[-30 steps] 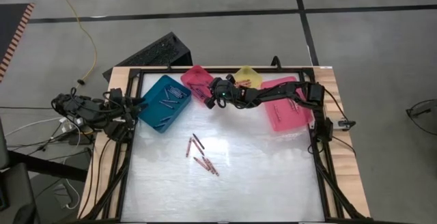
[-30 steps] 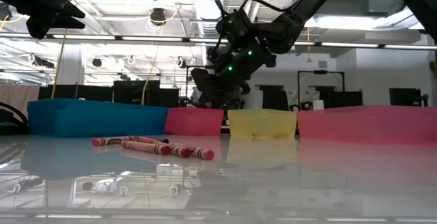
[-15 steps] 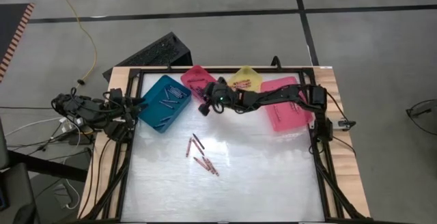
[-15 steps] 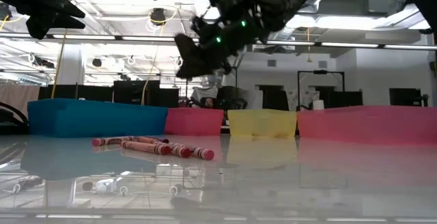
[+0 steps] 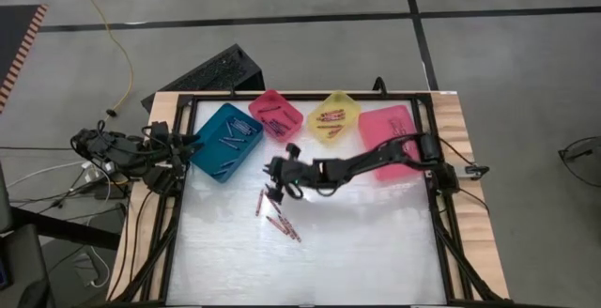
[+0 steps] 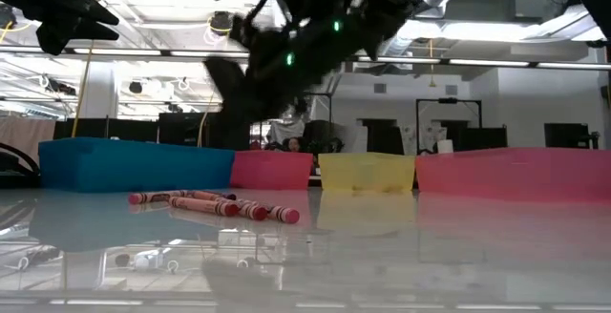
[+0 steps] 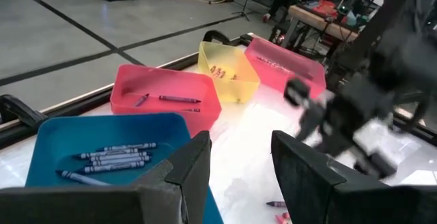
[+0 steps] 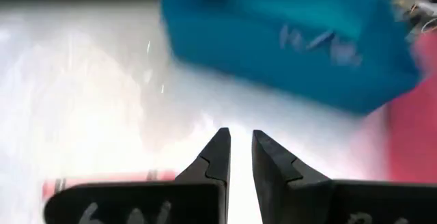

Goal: Sort crayons
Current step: Put the violet crayon into the left pink bin

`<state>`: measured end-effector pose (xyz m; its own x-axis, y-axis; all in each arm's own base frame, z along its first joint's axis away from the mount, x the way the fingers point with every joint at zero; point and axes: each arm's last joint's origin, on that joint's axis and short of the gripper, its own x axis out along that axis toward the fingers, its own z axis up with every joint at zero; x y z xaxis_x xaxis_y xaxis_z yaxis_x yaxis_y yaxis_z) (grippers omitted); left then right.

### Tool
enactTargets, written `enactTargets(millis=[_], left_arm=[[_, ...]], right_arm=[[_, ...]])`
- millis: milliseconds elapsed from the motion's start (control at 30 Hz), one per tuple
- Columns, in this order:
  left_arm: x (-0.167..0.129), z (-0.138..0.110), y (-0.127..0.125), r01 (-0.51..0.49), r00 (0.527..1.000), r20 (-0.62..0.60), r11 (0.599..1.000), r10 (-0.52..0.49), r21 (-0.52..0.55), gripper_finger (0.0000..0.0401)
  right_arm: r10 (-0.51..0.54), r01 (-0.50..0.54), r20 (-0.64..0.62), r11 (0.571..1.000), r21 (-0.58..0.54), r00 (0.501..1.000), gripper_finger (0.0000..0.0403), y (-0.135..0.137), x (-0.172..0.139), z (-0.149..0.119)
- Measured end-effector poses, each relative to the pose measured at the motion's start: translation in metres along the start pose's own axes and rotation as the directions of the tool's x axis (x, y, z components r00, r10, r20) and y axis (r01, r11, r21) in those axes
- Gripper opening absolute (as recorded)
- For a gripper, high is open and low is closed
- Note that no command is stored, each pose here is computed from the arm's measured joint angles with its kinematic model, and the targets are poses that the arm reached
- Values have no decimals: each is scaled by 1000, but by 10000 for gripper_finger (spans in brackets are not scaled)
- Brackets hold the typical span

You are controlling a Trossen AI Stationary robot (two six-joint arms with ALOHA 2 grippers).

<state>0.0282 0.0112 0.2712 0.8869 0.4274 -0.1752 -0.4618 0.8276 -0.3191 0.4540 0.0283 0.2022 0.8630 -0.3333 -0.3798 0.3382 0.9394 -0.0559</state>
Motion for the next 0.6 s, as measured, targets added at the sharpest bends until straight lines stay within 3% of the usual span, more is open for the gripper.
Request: enactTargets(millis=[200,600], left_arm=[[0,0,0,13,1000,-8,1000,-13,-2,145],[0,0,0,14,1000,-9,1000,-14,-5,145]], right_arm=[[-34,30,-56,997,-65,998,57,30,8,-36],[-42,37,-117,998,-42,992,56,44,7,-54]])
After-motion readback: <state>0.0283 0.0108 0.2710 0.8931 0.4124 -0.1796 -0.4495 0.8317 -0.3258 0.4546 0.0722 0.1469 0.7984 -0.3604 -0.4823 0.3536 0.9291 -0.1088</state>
